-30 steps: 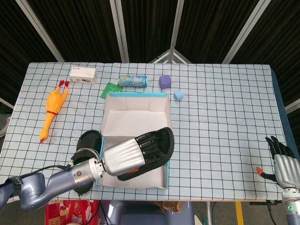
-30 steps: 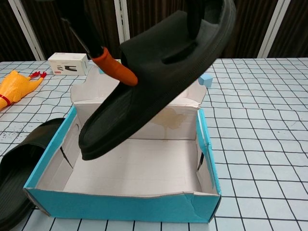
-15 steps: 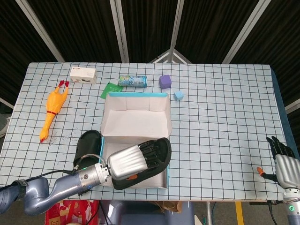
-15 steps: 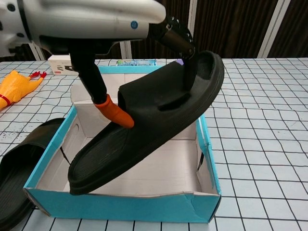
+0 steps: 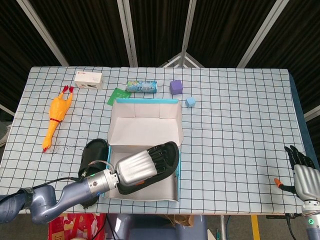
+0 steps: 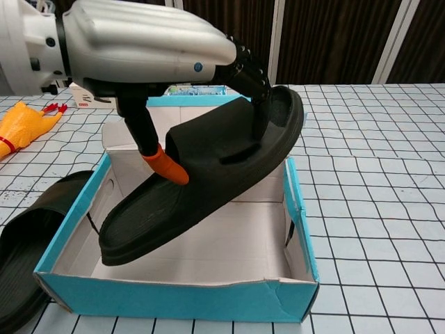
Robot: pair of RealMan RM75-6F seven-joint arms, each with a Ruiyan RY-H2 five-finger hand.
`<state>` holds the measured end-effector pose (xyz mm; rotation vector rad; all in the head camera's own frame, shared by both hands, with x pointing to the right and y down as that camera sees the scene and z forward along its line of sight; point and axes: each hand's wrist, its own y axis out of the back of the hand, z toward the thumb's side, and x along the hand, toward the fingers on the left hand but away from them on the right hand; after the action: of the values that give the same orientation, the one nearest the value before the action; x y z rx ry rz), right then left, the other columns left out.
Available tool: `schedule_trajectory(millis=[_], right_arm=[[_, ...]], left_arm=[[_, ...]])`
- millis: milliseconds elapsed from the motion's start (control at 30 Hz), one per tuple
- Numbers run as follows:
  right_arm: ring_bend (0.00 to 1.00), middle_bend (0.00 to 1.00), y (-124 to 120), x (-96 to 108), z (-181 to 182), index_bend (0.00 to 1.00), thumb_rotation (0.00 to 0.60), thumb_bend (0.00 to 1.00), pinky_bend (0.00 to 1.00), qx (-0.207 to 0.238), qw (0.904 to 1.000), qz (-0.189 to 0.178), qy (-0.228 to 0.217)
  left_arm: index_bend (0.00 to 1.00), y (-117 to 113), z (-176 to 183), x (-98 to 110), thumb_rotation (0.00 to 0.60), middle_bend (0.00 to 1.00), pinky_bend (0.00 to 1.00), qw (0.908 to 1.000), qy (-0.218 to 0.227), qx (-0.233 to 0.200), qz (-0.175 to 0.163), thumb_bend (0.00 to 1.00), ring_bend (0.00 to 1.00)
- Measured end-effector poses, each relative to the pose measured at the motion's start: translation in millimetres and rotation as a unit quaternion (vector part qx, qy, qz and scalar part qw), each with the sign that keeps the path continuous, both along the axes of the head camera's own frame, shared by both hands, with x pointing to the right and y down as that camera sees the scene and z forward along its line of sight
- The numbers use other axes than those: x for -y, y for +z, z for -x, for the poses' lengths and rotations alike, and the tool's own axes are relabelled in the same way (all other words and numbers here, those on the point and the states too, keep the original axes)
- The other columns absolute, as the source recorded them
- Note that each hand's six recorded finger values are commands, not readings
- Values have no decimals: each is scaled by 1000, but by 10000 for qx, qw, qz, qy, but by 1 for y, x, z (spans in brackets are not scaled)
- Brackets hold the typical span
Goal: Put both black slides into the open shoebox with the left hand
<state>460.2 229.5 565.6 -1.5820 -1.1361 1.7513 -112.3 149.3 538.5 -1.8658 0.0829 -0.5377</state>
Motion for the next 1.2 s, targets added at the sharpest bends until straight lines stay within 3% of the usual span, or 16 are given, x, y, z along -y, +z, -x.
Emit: schedule_trajectory(millis=[700,1200], right_arm=[[101,25,0,0,-1,0,600,245,112,-7,10000,27,40],[101,25,-1,-3,-4,0,600,244,112,-12,9999,56,109]], left_arm=[[325,11,3,-11,600,620,112,9995,100,231,187,584,131],[319,43,0,-14,600,620,112,9971,43,485,581,584,131]])
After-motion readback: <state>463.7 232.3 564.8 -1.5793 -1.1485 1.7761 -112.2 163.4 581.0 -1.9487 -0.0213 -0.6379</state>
